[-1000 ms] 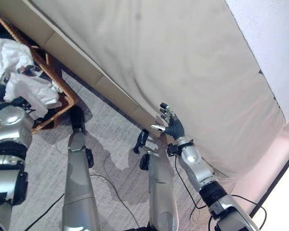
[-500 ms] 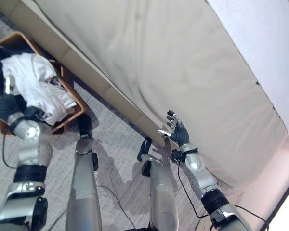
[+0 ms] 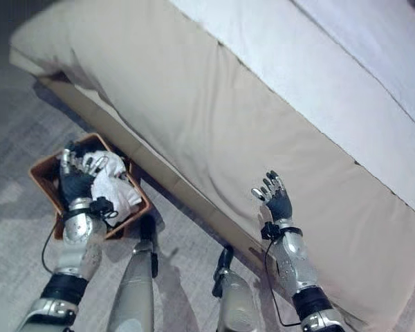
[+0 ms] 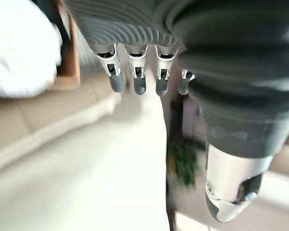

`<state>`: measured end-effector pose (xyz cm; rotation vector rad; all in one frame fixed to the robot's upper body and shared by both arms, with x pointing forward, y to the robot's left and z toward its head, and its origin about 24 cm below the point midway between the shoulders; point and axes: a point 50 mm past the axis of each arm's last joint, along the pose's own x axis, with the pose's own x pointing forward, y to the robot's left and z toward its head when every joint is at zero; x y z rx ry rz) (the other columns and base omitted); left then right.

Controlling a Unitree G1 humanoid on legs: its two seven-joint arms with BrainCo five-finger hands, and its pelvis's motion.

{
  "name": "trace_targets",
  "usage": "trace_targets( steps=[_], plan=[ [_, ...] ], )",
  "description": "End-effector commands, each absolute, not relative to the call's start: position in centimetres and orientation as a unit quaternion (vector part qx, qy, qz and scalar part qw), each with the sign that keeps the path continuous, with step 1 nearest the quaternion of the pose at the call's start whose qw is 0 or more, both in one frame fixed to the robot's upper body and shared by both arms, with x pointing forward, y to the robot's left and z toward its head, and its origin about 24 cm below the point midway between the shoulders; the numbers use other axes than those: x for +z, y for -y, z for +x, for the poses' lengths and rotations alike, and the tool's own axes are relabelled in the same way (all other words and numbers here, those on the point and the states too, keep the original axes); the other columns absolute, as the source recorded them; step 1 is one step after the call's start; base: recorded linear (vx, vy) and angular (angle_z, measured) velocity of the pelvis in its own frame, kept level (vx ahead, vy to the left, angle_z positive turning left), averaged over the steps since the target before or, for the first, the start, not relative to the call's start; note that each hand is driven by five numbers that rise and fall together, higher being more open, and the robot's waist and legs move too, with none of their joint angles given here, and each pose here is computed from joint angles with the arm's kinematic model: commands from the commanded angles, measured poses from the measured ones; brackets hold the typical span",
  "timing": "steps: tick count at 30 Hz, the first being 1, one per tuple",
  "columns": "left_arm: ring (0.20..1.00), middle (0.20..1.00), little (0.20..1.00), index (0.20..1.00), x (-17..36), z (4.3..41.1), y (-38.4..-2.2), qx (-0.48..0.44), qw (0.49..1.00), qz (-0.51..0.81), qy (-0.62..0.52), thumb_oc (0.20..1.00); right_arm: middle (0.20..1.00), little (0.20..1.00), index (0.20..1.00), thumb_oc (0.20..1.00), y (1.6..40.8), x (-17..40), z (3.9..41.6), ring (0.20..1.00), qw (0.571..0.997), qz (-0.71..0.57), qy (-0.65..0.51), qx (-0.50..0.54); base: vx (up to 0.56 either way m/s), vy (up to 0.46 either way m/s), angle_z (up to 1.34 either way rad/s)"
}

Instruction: Pick up clothes into the bucket

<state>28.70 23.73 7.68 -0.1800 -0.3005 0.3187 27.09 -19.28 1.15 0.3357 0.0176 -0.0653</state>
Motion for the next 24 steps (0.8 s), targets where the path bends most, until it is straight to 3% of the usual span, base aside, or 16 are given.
trace_targets(
  steps=[1, 4, 14, 16, 24],
  plan=[
    [1.0, 1.0, 1.0, 1.0, 8.3, 28.2, -23.8, 0.111, 0.975, -0.087, 0.172, 1.0, 1.0, 1.0, 1.0, 1.0, 21.6, 2.2, 26.7, 1.0, 0.986, 0.154, 0.028, -0.057, 0.11, 0.062, -0.28],
    [1.0, 1.0, 1.0, 1.0, 6.0, 27.1, -23.1, 0.065, 0.988, -0.064, 0.123, 1.0, 1.0, 1.0, 1.0, 1.0, 22.1, 1.9, 26.1, 1.0, 0.989, 0.129, 0.025, -0.068, 0.08, 0.041, -0.48],
    [1.0, 1.0, 1.0, 1.0, 1.6, 25.1, -21.1, 0.032, 0.996, -0.075, 0.03, 1.0, 1.0, 1.0, 1.0, 1.0, 21.1, -1.1, 24.1, 1.0, 0.99, 0.114, -0.035, -0.078, 0.06, 0.014, -0.44],
    [1.0, 1.0, 1.0, 1.0, 1.0, 24.5, -20.5, 0.013, 0.997, -0.078, 0.017, 1.0, 1.0, 1.0, 1.0, 1.0, 21.0, -1.5, 23.3, 1.0, 0.995, 0.053, -0.05, -0.069, 0.01, -0.021, -0.57],
    [1.0, 1.0, 1.0, 1.0, -1.6, 21.9, -18.9, -0.026, 0.995, -0.085, -0.044, 1.0, 1.0, 1.0, 1.0, 1.0, 20.9, -3.9, 20.0, 1.0, 0.989, 0.082, -0.103, -0.07, 0.02, -0.022, -0.07]
  ],
)
